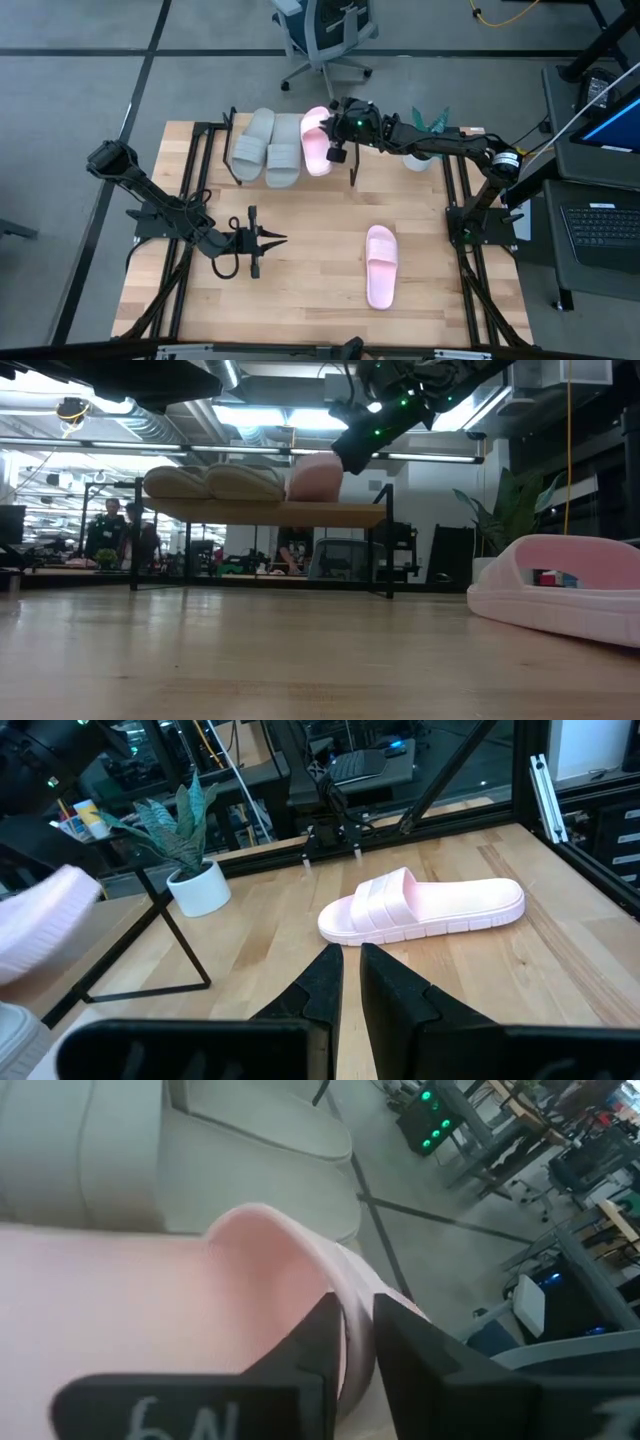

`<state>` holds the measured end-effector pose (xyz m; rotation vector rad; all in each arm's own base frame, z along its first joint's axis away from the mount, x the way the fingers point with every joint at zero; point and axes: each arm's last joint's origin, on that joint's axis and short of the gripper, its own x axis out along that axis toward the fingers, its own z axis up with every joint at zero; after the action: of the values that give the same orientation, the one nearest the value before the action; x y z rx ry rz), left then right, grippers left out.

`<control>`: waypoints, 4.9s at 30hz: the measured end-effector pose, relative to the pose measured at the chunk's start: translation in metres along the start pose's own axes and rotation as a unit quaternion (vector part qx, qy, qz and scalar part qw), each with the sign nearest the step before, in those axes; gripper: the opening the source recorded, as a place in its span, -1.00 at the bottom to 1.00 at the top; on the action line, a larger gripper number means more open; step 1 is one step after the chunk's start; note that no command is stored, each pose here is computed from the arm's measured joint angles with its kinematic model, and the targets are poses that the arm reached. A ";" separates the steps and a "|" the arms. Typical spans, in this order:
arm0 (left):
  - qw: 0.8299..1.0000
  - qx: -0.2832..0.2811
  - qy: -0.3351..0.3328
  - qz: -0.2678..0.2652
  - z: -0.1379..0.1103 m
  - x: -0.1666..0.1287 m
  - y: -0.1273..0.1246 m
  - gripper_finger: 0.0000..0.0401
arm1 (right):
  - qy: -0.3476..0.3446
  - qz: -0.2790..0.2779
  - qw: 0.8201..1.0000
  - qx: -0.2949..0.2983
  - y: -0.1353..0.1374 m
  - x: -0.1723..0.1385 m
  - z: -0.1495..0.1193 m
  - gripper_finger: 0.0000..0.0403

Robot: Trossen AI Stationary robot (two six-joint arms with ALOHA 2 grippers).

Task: Pick and place slides into the shelf
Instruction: Put the left pink slipper on the shelf, then put the pink slipper on the shelf

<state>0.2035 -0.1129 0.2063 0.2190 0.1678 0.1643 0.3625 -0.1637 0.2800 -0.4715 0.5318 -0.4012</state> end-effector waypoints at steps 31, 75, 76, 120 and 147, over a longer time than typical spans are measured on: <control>1.000 -0.002 0.000 0.000 0.000 0.000 0.000 -0.83 | 0.002 0.004 0.999 0.053 0.000 -0.001 0.000 -0.02; 1.000 -0.011 -0.007 0.002 0.002 0.000 0.000 -0.83 | 0.101 0.081 0.991 0.046 0.007 -0.036 -0.014 -0.99; 1.000 -0.011 -0.007 0.002 0.002 0.000 0.000 -0.83 | 0.106 0.083 0.990 0.042 0.009 -0.032 -0.016 -0.99; 1.000 -0.007 -0.007 0.003 0.002 0.000 0.000 -0.83 | 0.074 0.148 0.984 0.068 0.003 -0.119 0.013 -1.00; 1.000 -0.024 -0.007 0.000 0.002 -0.001 0.000 -0.83 | 0.219 0.229 0.944 0.090 0.168 -0.231 0.007 -1.00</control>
<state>0.2033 -0.1138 0.2081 0.1716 0.1492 0.1674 0.2240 0.0865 0.2868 -0.0663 1.0013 -0.0984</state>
